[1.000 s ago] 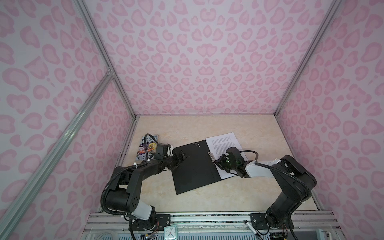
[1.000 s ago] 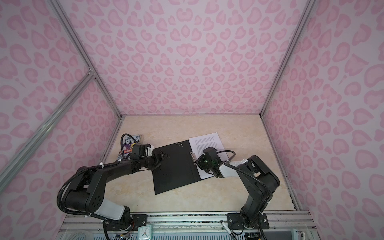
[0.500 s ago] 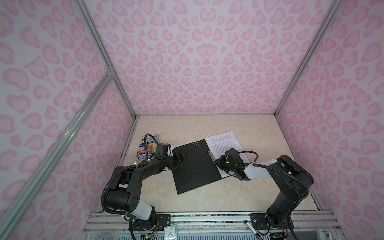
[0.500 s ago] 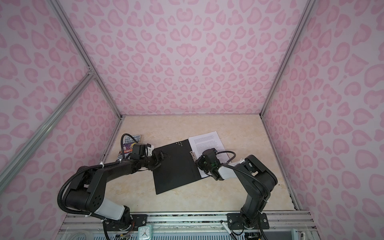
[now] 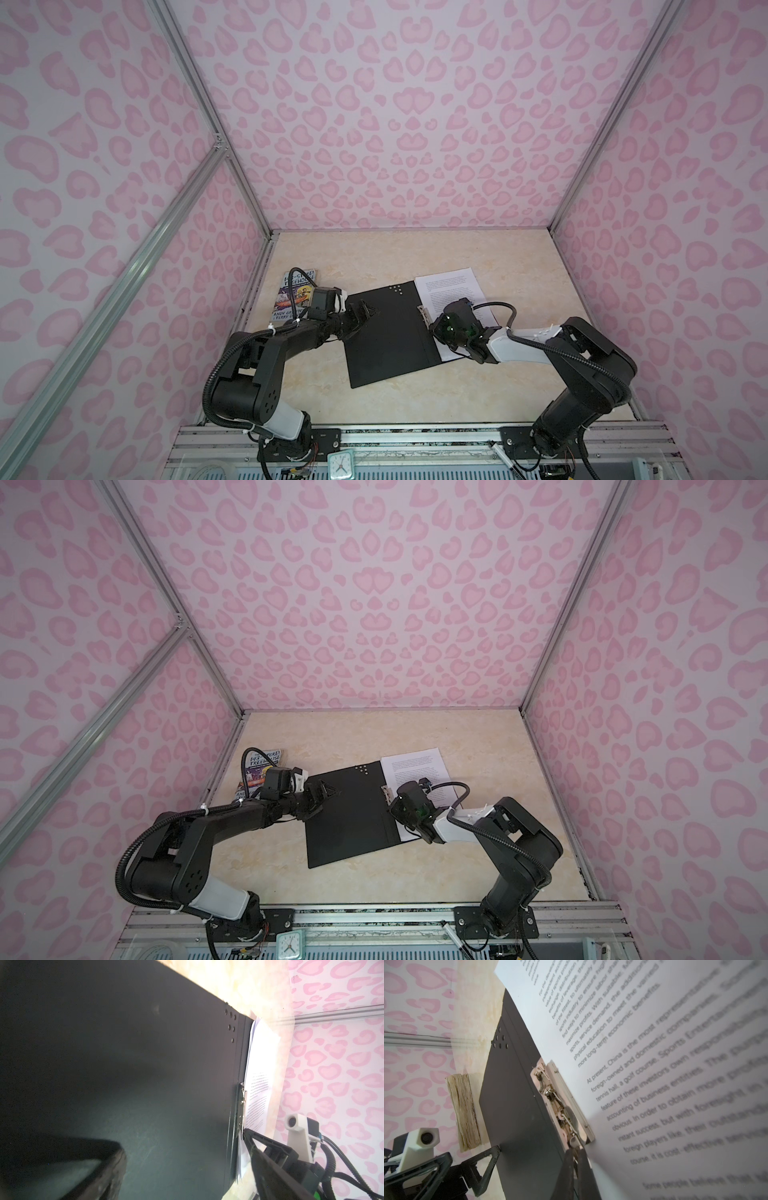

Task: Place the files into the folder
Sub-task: 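Lift the right gripper off the clip and draw it back from the folder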

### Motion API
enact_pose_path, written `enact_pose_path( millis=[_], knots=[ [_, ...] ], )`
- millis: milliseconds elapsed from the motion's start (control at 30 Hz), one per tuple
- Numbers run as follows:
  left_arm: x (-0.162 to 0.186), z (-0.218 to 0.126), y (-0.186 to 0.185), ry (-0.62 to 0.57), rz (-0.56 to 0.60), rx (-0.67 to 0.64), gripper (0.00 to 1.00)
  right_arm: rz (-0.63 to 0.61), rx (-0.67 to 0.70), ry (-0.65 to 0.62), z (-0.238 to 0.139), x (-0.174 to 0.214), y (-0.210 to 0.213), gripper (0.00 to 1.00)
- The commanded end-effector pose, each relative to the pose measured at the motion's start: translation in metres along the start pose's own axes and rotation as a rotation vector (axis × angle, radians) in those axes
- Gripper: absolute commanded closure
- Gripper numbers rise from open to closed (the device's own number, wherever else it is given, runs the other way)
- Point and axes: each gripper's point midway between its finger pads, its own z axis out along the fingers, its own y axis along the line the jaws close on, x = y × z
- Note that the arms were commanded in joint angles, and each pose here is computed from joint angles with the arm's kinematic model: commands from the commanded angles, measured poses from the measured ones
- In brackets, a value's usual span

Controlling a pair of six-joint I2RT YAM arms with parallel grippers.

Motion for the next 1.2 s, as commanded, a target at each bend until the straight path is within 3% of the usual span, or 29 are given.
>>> enact_pose_path(
  millis=[0,167,333,433,500,567,667,800,1167],
  knots=[
    [0.018,-0.002,0.033,0.056,-0.082,-0.149,0.03,-0.009,0.304,0.056,-0.013,0.016,-0.074,0.85],
    [0.000,-0.019,-0.035,0.055,-0.003,0.057,0.02,-0.122,0.175,0.019,-0.023,0.000,-0.034,0.48],
    [-0.015,-0.064,-0.090,-0.031,0.124,0.158,0.00,-0.299,-0.005,-0.030,-0.047,-0.034,0.032,0.23],
    [-0.011,-0.087,-0.069,-0.104,0.128,0.009,0.00,-0.365,0.018,-0.023,-0.058,-0.067,0.032,0.17],
    [-0.009,-0.105,-0.034,-0.171,0.097,-0.173,0.02,-0.375,0.081,-0.042,-0.066,-0.097,0.013,0.11],
    [0.000,-0.117,-0.010,-0.204,0.065,-0.266,0.02,-0.371,0.155,-0.070,-0.075,-0.121,-0.012,0.02],
    [0.020,-0.116,0.012,-0.178,0.025,-0.293,0.02,-0.311,0.237,-0.067,-0.082,-0.145,-0.052,0.02],
    [0.050,-0.092,0.027,-0.041,-0.016,-0.243,0.02,-0.204,0.226,-0.056,-0.083,-0.157,-0.086,0.03],
    [0.077,-0.055,0.050,0.151,-0.041,-0.220,0.02,-0.127,0.197,0.059,-0.052,-0.136,-0.111,0.10]
  ],
)
